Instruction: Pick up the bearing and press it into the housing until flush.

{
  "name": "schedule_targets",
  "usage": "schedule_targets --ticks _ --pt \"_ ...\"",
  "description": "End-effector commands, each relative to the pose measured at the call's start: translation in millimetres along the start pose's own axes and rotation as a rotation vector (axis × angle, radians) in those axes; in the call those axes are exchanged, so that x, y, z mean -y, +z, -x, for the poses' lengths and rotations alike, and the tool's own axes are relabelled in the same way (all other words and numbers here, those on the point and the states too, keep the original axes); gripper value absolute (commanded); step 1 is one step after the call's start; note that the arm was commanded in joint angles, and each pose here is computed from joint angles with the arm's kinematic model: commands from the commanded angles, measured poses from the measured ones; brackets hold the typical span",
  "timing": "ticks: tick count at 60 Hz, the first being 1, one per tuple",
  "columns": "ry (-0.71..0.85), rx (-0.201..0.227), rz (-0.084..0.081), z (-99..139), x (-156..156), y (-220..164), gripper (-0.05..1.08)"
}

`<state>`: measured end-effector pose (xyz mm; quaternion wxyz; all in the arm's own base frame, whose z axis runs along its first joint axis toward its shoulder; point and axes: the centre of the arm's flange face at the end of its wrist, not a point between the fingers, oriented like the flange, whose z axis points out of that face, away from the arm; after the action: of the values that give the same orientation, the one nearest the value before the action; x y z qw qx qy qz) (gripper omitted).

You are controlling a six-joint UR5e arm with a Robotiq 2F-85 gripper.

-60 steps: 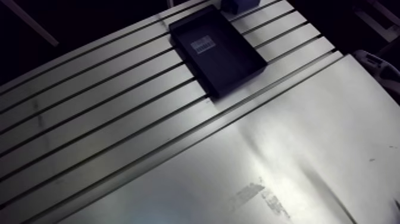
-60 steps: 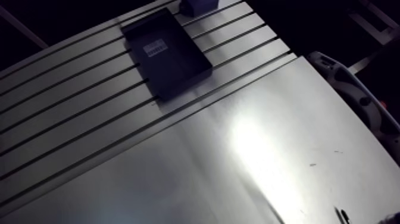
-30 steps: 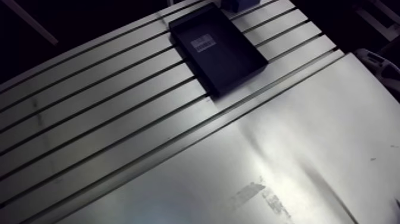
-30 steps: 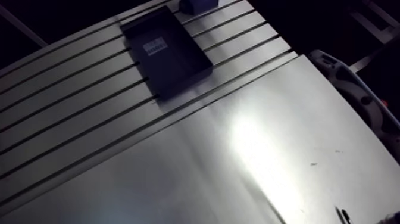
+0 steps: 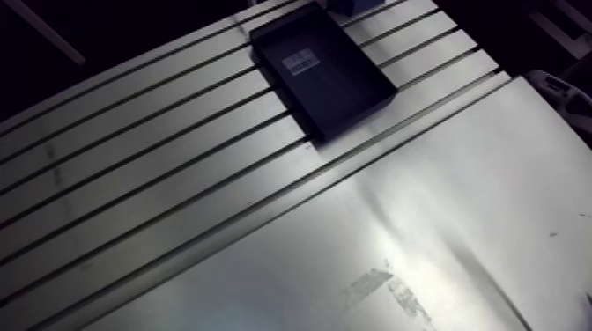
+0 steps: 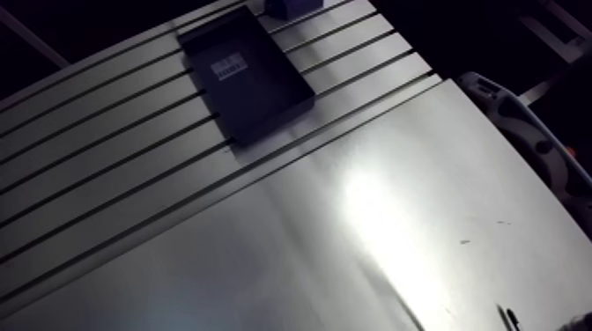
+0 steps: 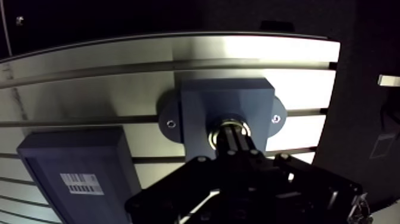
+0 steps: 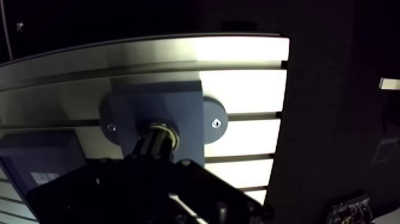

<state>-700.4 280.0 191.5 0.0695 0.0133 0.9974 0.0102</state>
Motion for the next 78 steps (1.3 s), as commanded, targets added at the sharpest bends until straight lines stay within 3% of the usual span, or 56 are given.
schedule_targets --ticks 1,78 --pt "0.0 0.004 -0.002 0.1 0.3 2.8 1.08" --pt "-0.001 0.015 -0.007 3.2 1.1 8.2 1.08"
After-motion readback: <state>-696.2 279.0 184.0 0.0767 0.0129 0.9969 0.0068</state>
